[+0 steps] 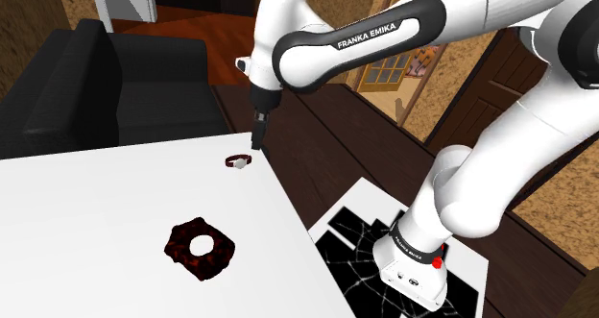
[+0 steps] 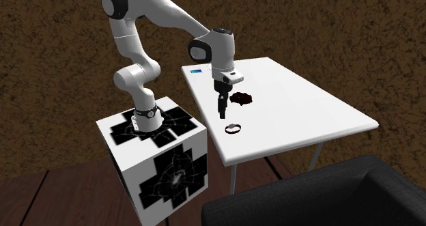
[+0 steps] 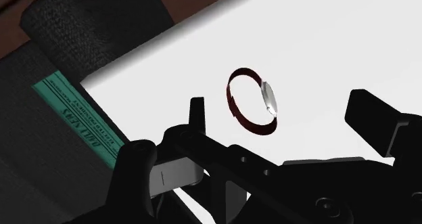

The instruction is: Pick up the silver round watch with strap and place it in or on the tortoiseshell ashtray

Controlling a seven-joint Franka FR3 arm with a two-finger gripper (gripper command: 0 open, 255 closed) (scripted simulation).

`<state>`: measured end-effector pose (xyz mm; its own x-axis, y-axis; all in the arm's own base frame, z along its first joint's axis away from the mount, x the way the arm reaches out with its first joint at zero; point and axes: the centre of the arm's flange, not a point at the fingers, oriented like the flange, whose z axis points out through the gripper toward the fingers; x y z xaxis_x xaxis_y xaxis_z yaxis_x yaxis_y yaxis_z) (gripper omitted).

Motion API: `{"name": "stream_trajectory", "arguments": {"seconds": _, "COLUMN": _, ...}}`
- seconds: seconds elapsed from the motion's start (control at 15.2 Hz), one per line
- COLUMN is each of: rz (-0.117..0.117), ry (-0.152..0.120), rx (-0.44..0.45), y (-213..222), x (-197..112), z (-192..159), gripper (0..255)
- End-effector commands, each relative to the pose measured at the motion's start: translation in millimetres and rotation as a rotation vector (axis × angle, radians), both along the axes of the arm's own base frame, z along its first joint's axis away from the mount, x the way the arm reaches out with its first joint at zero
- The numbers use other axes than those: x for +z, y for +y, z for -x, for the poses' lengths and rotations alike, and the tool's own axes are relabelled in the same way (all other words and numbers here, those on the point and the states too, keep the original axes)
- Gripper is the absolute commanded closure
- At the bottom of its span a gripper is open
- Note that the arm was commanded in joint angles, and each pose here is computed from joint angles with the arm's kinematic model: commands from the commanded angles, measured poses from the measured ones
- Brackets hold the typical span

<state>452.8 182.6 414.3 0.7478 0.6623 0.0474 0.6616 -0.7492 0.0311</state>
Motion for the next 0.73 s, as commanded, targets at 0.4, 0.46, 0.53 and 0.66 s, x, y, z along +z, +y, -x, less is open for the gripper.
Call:
{"name": "stream_trajectory", "arguments": {"seconds": 0.4, "rz": 0.021, "ry": -0.065, "rx": 0.229, "y": 63.1, "x": -43.3, "z": -16.9, "gripper": 0}}
{"name": "stream_trajectory", "arguments": {"seconds": 0.46, "rz": 0.021, "ry": -0.065, "rx": 0.229, "y": 63.2, "x": -48.5, "z": -17.5, "gripper": 0}}
{"name": "stream_trajectory", "arguments": {"seconds": 0.53, "rz": 0.021, "ry": -0.065, "rx": 0.229, "y": 63.2, "x": -53.8, "z": -18.2, "gripper": 0}}
{"name": "stream_trajectory", "arguments": {"seconds": 0.66, "rz": 0.021, "ry": -0.065, "rx": 0.229, "y": 63.3, "x": -64.2, "z": -19.4, "gripper": 0}}
